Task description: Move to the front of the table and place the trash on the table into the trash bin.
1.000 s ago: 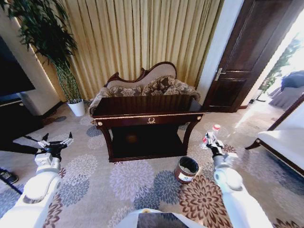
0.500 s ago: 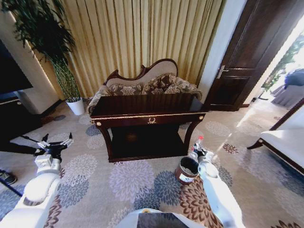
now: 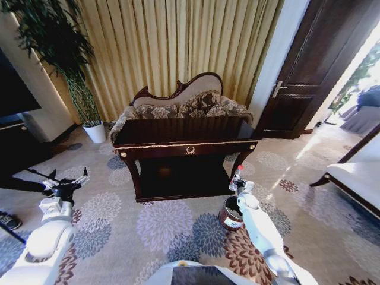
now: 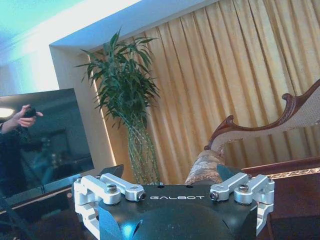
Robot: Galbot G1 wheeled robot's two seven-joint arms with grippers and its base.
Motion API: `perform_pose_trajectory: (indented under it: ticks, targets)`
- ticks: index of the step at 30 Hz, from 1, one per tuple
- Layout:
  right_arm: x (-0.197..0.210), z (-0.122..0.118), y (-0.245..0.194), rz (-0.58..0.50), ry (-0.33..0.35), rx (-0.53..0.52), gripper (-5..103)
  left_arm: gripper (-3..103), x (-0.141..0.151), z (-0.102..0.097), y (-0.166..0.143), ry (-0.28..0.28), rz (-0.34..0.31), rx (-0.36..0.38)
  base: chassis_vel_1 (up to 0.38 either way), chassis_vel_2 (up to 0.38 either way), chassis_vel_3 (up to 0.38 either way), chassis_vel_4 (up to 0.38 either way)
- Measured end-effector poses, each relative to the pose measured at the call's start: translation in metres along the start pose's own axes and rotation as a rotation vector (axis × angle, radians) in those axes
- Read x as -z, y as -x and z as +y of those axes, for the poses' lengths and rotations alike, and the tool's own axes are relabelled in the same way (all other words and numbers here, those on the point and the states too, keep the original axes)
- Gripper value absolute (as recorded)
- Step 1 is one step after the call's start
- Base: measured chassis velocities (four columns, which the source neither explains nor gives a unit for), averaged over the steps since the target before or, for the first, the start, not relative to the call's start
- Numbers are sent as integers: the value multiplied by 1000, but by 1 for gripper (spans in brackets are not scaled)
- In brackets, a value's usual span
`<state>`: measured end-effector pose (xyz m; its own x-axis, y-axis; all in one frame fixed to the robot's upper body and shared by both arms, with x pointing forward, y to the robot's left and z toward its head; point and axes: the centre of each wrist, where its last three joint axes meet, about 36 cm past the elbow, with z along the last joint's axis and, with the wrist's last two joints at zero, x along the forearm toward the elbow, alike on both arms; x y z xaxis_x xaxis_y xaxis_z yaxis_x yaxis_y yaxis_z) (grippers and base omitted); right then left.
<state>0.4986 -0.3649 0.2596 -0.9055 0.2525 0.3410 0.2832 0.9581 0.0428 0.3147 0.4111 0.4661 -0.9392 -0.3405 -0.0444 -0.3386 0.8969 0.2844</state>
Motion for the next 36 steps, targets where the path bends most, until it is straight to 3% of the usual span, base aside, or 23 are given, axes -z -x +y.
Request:
perform_pose_trajectory:
  ticks: [9,24,36]
  targets:
    - [5,-26,-10,-15,8,-27,25,100,0,-7,2,-10,-2,-16,0,0,0,0]
    - [10,-28,-17,-10,22,-23,25,100,-3,-2,0,-12,-21,-9,-131,129,122,-137]
    - [1,-49,-27,-4,15,-50,25,100,-2,-8,2,-20,-30,-26,-128,43,126,-50]
